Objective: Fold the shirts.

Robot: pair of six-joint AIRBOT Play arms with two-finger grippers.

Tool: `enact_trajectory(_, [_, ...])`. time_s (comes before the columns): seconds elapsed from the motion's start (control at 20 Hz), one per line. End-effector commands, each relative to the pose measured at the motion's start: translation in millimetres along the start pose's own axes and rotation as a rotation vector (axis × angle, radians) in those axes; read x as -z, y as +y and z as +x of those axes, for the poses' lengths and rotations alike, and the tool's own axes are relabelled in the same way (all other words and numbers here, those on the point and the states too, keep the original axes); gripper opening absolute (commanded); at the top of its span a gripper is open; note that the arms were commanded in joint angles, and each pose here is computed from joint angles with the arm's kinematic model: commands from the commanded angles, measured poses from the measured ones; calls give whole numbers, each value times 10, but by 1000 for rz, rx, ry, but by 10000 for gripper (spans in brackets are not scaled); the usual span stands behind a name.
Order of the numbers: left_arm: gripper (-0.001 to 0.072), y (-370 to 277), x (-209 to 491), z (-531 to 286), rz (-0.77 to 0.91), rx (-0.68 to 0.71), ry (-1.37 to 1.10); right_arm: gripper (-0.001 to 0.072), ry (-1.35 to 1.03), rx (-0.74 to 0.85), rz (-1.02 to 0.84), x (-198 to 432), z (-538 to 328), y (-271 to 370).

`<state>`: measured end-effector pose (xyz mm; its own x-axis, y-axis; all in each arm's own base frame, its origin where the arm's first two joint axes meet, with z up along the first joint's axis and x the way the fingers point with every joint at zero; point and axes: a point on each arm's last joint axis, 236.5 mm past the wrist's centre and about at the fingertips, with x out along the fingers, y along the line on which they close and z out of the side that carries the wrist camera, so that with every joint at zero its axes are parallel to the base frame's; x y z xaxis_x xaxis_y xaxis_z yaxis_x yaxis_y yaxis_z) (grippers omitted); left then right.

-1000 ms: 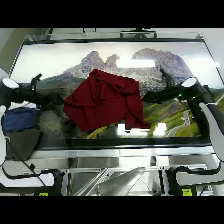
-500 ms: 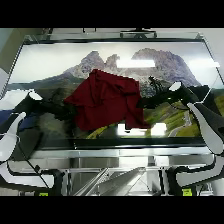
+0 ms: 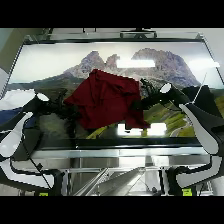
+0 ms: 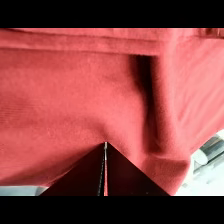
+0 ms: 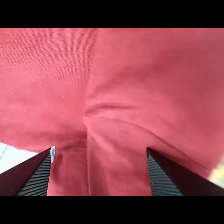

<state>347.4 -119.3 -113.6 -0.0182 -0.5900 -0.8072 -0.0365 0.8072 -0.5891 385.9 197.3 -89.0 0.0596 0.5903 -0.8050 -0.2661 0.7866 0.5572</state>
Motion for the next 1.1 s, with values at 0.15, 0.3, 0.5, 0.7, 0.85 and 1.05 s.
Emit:
enact_trajectory(0.15, [16, 2, -6, 3, 0, 1, -2, 496, 53, 5, -13, 122, 386, 175])
enact_trajectory(0.3, [16, -10, 34, -1, 15, 8, 15, 78, 32, 6, 0, 49, 355, 215])
enact_trajectory(0.5, [16, -108, -1, -99, 50, 23, 18, 16, -51, -2, -40, -204, 69, 386])
enact_trajectory(0.7, [16, -677, -378, -968, 222, 43, -153, 15, -240, -30, -75, -584, -945, 599])
enact_trajectory(0.85, [16, -1744, -473, -2446, 411, 226, -463, 15, -587, -155, -178, -857, -2496, 1201])
enact_trajectory(1.05, [17, -2968, 306, -4286, 764, 267, -901, 14, -1103, -166, -435, -392, -4447, 2203])
